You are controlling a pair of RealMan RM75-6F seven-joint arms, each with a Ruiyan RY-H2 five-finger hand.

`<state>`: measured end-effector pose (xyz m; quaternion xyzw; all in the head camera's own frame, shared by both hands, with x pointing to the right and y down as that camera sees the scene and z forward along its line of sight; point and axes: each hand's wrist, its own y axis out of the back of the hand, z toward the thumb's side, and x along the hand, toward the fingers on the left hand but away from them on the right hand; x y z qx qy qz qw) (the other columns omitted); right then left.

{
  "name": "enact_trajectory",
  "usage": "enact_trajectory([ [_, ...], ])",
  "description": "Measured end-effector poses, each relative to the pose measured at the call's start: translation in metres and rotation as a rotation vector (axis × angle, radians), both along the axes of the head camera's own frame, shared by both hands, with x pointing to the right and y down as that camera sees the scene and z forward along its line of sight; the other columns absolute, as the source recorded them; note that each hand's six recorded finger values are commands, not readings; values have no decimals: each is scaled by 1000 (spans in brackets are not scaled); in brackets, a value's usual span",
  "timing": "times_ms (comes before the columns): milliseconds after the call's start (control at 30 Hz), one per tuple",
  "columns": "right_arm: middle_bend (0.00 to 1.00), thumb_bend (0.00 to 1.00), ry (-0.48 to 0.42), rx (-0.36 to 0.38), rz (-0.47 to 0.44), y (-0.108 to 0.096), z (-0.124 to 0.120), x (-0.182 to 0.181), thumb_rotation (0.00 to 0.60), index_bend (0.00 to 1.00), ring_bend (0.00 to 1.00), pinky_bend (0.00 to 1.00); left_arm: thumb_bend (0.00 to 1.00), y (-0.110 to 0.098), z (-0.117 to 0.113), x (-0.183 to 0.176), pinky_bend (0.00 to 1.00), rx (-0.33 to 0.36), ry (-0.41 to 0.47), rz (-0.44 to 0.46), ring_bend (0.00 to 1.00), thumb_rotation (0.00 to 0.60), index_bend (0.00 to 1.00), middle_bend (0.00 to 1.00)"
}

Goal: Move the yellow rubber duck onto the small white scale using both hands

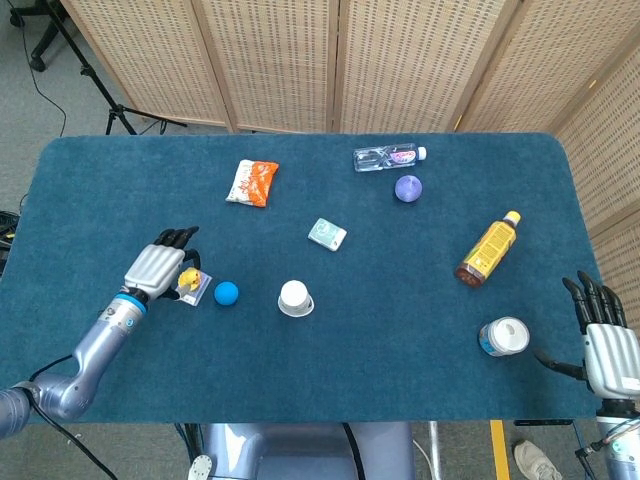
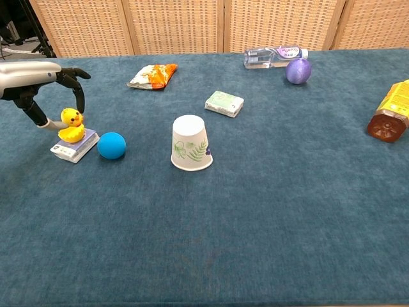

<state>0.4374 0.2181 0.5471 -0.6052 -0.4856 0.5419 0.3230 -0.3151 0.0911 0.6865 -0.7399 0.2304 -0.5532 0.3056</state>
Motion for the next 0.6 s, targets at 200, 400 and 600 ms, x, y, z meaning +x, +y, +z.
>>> enact_trajectory([
  [200, 0, 0, -2, -1, 1, 0, 0, 0, 600, 40, 0, 0, 359, 1, 3, -3, 0, -5, -7, -5, 0, 600, 545, 0],
  [400, 0, 0, -2, -5, 0, 0, 1, -1, 600, 40, 0, 0, 359, 0, 7, -10, 0, -8, -22, -21, 0, 600, 545, 0],
  [600, 0, 0, -2, -6, -2, 1, 1, -2, 600, 40, 0, 0, 358, 2, 8, -10, 0, -17, -19, -22, 0, 600, 545, 0],
])
